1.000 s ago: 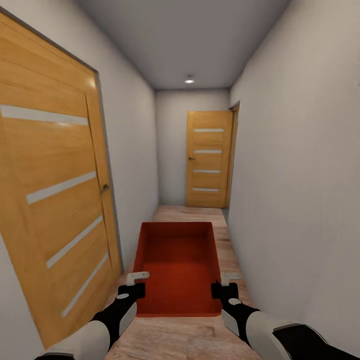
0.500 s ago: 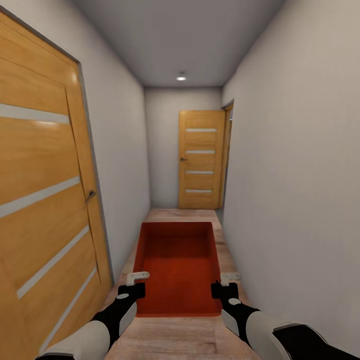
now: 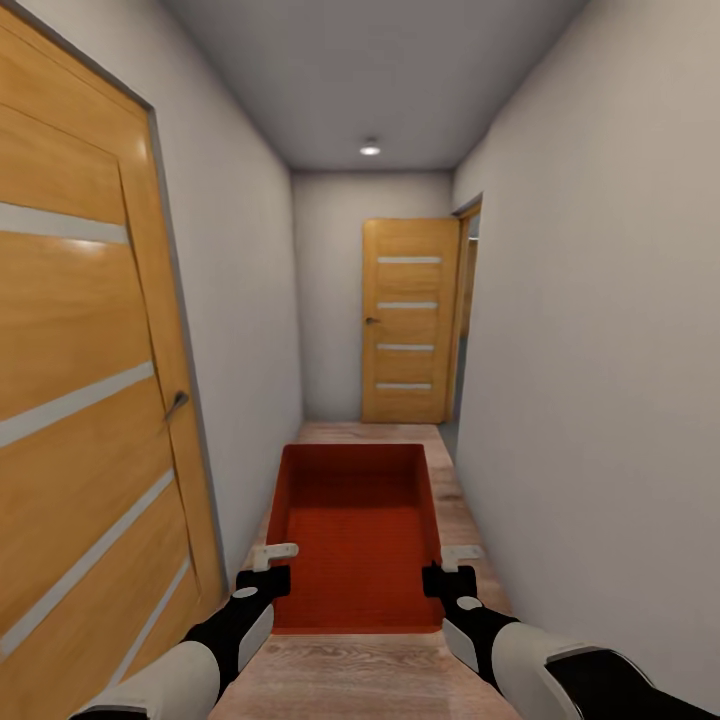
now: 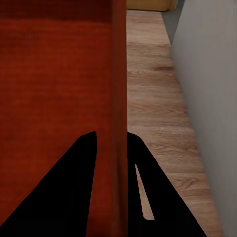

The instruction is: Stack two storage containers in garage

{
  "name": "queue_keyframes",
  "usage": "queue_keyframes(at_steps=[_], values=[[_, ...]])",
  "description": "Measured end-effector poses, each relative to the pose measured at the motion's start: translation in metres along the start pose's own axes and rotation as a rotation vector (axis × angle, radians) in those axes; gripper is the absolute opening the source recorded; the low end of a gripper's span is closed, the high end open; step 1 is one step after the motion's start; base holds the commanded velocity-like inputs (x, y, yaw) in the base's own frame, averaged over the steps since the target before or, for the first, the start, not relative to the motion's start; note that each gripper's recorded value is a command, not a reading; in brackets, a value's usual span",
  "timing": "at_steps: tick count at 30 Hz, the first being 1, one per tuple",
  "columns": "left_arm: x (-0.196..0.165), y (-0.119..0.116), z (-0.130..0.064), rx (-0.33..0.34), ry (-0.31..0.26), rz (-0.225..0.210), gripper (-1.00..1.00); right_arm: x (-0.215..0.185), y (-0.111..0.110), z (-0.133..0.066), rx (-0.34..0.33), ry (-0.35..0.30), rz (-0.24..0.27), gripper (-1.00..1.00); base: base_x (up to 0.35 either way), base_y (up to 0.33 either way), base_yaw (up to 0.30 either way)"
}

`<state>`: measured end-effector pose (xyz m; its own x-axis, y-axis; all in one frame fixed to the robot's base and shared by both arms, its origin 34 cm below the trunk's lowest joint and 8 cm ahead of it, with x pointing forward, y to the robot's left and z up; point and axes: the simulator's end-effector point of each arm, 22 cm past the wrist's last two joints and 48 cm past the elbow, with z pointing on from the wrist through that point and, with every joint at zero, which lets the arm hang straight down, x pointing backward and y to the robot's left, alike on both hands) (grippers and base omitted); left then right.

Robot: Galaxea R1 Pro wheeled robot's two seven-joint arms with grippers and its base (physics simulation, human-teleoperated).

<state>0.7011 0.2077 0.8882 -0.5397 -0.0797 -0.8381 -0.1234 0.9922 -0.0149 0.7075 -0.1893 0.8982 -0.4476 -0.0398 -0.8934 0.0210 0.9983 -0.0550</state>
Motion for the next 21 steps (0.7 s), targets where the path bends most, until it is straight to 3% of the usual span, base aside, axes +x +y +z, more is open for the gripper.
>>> queue_keyframes(at_steps=[21], values=[[-0.0003, 0.0, 0.0, 0.0, -0.001, -0.001, -1.0, -0.0006, 0.0, 0.0001, 0.0, -0.001, -0.001, -1.0, 0.321, 0.003, 0.0]])
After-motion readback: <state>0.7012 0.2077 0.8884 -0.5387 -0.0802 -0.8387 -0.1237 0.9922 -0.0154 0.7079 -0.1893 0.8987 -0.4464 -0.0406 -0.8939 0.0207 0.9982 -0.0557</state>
